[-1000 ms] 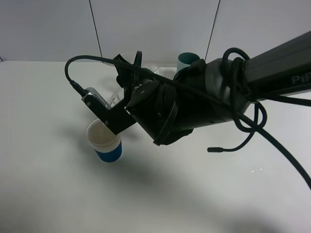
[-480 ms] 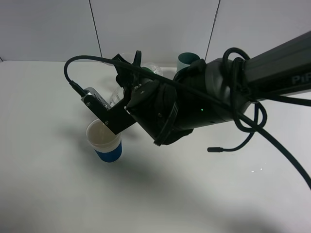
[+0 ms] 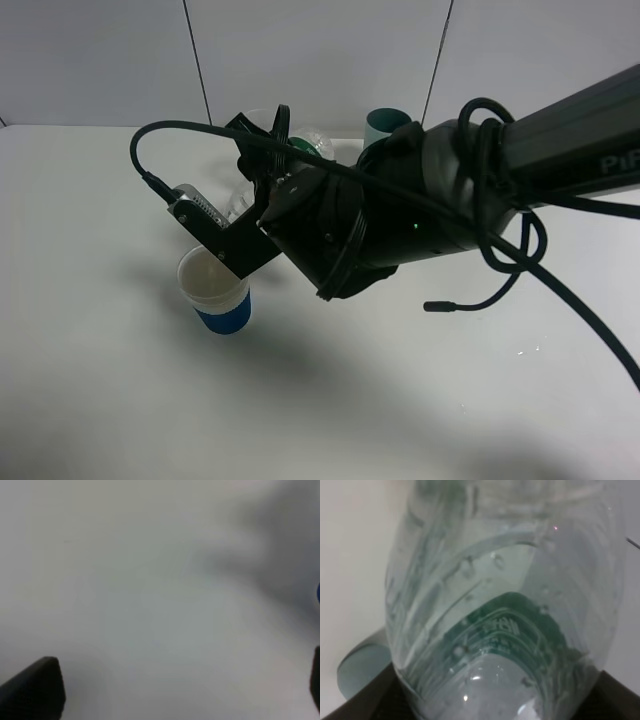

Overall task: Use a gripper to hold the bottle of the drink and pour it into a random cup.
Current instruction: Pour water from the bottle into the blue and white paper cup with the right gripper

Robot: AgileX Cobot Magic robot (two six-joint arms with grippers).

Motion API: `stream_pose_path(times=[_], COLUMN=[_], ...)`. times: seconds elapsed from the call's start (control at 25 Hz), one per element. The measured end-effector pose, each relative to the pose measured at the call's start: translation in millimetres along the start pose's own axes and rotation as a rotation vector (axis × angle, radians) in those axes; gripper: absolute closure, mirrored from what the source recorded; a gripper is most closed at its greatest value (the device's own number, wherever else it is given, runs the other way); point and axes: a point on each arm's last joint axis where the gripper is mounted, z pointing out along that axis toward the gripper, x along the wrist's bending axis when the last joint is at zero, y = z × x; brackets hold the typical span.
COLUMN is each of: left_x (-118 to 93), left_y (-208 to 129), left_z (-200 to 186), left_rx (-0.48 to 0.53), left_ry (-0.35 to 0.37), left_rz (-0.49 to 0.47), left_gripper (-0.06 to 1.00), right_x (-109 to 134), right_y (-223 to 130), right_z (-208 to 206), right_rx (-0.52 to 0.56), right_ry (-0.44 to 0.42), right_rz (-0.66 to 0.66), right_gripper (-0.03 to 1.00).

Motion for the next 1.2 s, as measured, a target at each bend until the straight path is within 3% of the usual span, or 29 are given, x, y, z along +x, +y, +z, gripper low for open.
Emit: stream_pose_path(times=[1.2], left_x=[0.0], left_y=[0.0], left_z=[0.0], left_rx=[0.0], left_ry=[0.0], left_rz=[0.0], left_gripper=[-0.05], right_x=[-1.8], right_y=[-2.6], right_z=[0.0], right_rx=[0.028], right_ry=[-0.019], right_rz=[-0.032], right_gripper=[0.4])
